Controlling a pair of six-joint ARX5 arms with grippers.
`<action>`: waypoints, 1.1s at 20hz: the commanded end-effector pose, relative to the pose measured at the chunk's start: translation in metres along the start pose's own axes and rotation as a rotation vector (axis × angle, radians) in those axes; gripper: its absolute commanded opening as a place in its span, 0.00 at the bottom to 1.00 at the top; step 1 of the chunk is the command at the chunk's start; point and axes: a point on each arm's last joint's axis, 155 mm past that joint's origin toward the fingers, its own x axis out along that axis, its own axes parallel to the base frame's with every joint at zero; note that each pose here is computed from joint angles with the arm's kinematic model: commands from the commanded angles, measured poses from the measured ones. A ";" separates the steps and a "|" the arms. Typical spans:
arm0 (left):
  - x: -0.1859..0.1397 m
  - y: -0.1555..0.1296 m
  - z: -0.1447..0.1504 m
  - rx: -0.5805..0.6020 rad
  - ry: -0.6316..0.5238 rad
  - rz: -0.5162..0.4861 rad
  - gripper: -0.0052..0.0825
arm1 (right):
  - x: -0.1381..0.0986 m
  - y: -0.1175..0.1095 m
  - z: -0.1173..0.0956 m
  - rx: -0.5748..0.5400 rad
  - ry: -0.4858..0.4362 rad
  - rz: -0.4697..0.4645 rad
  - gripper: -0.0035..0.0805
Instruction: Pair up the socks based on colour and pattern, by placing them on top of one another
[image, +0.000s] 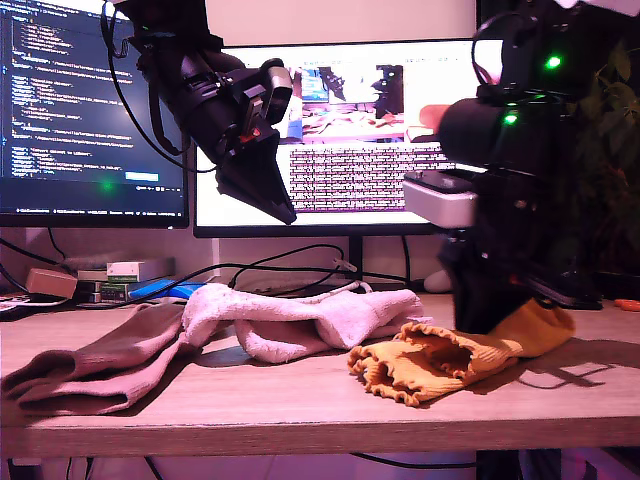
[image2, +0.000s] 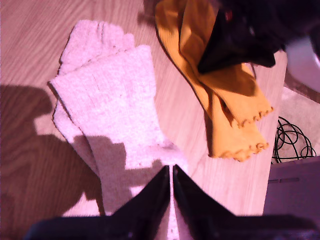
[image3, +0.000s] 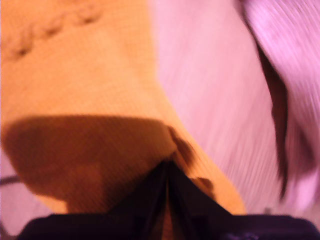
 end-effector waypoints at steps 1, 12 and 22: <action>-0.005 -0.008 0.002 0.002 -0.007 -0.008 0.03 | 0.017 0.019 0.006 -0.115 -0.018 0.077 0.03; -0.005 -0.011 0.005 0.003 -0.023 -0.025 0.03 | -0.034 -0.012 0.022 0.008 -0.062 -0.049 0.03; 0.002 -0.022 0.011 0.028 -0.026 -0.046 0.03 | -0.062 0.006 0.000 1.580 0.050 -0.066 0.03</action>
